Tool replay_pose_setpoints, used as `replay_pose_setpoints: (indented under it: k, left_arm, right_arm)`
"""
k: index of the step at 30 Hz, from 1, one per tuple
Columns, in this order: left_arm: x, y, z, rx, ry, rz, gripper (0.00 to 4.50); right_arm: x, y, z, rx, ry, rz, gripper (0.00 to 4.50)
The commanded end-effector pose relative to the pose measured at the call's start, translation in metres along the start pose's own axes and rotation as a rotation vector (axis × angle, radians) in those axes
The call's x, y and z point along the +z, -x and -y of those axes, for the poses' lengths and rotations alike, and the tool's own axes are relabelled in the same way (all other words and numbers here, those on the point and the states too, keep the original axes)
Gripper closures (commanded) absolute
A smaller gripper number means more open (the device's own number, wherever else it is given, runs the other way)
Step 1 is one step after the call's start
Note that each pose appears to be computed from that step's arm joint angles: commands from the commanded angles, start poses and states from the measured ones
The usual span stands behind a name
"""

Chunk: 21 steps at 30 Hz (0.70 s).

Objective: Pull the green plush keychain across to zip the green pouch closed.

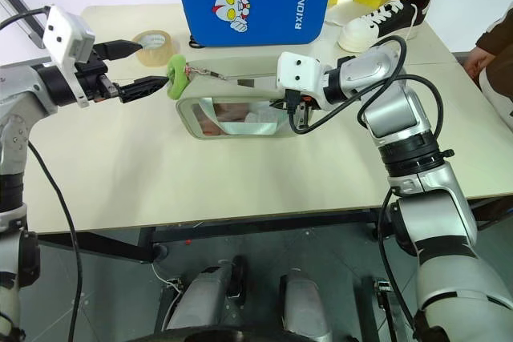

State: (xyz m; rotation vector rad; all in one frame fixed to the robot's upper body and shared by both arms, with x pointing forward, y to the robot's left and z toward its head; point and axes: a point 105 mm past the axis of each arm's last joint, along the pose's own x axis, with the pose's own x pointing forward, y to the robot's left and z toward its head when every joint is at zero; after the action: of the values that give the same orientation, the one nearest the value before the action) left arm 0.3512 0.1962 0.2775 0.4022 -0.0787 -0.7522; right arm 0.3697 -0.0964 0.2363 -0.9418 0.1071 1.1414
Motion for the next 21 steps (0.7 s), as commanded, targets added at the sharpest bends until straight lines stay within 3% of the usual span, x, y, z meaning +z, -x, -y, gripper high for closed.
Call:
replay_pose_setpoints:
  k: [1,7,10,15,21]
  left_arm:
    - [0.012,0.001,0.000,0.007,-0.028,0.041,0.00]
    - [0.005,-0.001,0.000,0.009,-0.018,0.037,0.00]
    - [0.004,0.000,-0.003,0.019,-0.016,0.032,0.00]
    - [-0.001,0.005,-0.014,0.060,0.000,0.025,0.00]
    - [-0.015,0.008,-0.036,0.187,0.018,0.010,0.00]
  right_arm:
    - [0.019,0.012,0.005,-0.035,0.030,0.011,4.43]
    - [0.016,0.000,-0.001,-0.054,-0.065,0.032,4.43]
    - [0.020,0.004,0.003,-0.080,-0.087,0.054,3.43]
    - [0.035,0.032,0.013,-0.116,-0.077,0.110,0.84]
    - [0.035,0.062,0.014,-0.142,-0.096,0.127,0.84]
